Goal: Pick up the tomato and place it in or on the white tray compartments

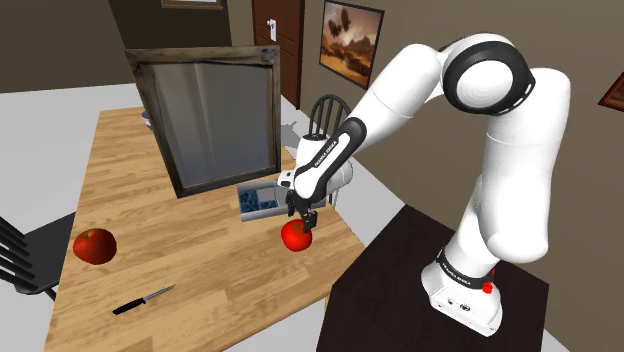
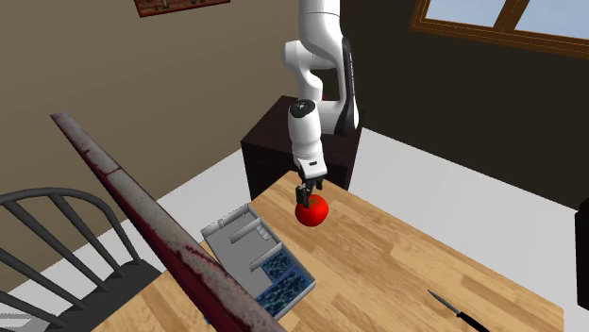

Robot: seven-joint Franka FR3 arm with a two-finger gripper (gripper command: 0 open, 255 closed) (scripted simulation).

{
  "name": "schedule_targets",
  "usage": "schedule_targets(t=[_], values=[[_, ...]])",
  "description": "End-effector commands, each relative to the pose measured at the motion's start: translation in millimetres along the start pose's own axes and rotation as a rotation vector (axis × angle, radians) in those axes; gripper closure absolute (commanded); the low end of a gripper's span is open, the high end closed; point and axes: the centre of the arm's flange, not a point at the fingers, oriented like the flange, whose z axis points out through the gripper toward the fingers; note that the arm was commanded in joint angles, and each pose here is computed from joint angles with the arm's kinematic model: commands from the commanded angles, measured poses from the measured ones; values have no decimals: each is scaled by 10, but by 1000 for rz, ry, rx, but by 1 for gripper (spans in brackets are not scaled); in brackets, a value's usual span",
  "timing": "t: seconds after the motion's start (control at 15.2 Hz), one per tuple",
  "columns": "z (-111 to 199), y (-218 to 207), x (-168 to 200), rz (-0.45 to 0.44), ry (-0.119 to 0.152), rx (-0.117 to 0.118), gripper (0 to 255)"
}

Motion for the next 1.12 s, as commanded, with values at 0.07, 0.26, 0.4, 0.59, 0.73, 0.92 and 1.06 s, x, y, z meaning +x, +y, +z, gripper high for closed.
schedule_targets(t=[0.07, 0.26, 0.4, 0.59, 0.73, 0.92, 1.06], values=[[2, 2, -2, 0, 0, 0, 0], [2, 2, -2, 0, 0, 0, 255], [2, 2, -2, 0, 0, 0, 255], [2, 2, -2, 0, 0, 0, 255], [2, 1, -1, 0, 0, 0, 255], [-50, 1, 5, 0, 0, 0, 255], [-155, -2, 20, 0, 0, 0, 255]])
